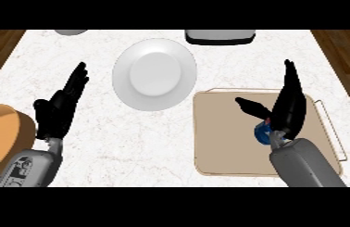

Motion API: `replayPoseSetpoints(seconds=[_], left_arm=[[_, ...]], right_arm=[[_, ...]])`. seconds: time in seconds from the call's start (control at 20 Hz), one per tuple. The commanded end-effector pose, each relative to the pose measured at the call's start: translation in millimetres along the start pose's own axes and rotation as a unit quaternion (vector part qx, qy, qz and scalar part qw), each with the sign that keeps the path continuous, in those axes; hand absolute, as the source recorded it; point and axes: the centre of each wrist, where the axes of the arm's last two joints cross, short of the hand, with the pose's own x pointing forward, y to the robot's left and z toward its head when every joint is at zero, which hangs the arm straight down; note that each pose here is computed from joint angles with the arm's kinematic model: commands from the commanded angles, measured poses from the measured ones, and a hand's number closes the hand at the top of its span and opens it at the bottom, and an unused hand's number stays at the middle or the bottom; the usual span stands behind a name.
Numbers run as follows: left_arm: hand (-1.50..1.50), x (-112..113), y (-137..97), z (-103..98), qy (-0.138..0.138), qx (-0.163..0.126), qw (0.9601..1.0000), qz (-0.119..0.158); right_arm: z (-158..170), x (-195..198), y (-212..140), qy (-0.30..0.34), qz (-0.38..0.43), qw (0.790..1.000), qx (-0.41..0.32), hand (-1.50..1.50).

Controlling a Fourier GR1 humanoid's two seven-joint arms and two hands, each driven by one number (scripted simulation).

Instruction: Pick the can from the tray and place it in the plate

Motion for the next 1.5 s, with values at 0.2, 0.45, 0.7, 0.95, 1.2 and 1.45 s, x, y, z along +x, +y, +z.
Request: replayPoseSetpoints(seconds=[0.2,0.45,0.7,0.95,1.2,1.45], left_arm=[[0.00,-0.7,-10.4,-8.0,0.008,0.012,0.9999,-0.004],[0.00,3.3,0.5,-7.3,0.001,0.010,0.9999,-0.001],[0.00,-1.9,-20.8,-6.1,0.009,0.003,1.0000,-0.002],[0.00,-9.2,-10.9,-3.4,0.013,0.003,0.9999,-0.002],[0.00,1.2,-8.5,-5.3,0.004,-0.001,1.0000,-0.007],[0.00,0.2,-14.9,-4.3,0.000,-0.009,1.0000,-0.001]], right_arm=[[4.3,62.9,-47.9,0.035,0.132,0.990,-0.022,-1.50],[3.6,77.7,-57.1,0.126,0.193,0.970,0.075,-1.50],[-0.1,89.8,-73.6,0.171,0.225,0.953,0.106,-1.50],[0.5,81.6,-77.2,0.210,0.233,0.940,0.136,-1.50],[-5.2,71.6,-90.5,0.229,0.230,0.934,0.148,-1.50],[-5.3,59.3,-85.6,0.256,0.254,0.916,0.175,-1.50]])
